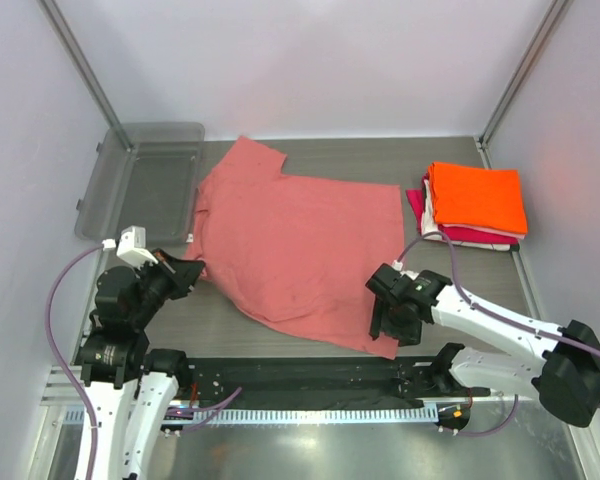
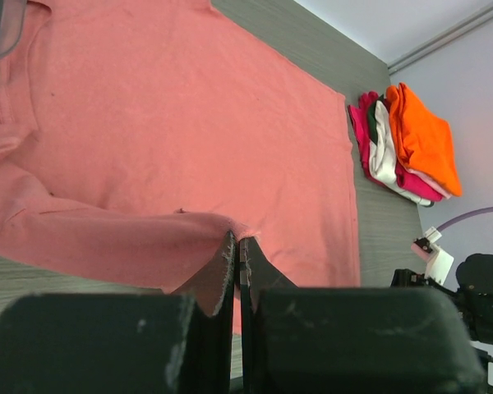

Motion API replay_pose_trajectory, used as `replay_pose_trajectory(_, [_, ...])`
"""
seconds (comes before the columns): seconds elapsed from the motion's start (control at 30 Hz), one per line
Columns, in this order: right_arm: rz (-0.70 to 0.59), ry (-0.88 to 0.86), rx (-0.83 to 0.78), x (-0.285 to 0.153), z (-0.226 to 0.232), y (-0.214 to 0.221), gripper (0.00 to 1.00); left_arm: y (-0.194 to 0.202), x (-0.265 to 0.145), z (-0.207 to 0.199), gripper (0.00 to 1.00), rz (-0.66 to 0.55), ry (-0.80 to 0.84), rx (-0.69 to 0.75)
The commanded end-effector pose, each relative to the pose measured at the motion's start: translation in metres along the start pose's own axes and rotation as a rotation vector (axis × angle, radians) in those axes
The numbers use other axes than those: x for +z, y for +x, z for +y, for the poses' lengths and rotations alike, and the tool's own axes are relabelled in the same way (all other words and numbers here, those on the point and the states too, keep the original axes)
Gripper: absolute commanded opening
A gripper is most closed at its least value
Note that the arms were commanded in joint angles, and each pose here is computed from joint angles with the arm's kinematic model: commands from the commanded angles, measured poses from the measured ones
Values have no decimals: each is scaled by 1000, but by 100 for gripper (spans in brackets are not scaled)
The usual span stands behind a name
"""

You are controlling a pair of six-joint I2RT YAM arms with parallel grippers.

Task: Fold and stack the t-shirts
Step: Fold the tshirt

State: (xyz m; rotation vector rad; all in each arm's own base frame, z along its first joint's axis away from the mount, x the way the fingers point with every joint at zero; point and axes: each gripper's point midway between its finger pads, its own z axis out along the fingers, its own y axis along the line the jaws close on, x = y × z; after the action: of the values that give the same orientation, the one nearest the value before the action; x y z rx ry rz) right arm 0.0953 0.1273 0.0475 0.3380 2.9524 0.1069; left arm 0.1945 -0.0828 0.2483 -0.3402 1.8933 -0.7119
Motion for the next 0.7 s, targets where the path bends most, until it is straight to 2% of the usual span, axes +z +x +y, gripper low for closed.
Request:
replay_pose_trajectory(0.0, [71, 44, 37, 6, -3, 16, 65, -10, 3, -4, 1, -40, 21, 35])
replay_pose_trajectory(0.1, [149, 34, 53, 18, -1, 34, 65, -11, 6, -5, 1, -35, 20, 30])
replay_pose_trajectory(0.2, [169, 31, 72, 27, -2, 40, 64, -13, 9, -5, 0, -34, 17, 31])
replay_pose_trajectory(0.37, [146, 21, 121, 41, -3, 40, 60, -12, 9, -4, 0, -36, 16, 32])
replay_pose_trajectory(0.5, [68, -8, 146, 39, 3, 25, 41, -12, 8, -4, 0, -34, 14, 32])
replay_pose_trajectory(0.67, [28, 12, 110, 22, 5, 12, 42, -10, 9, -3, 0, -25, 11, 32])
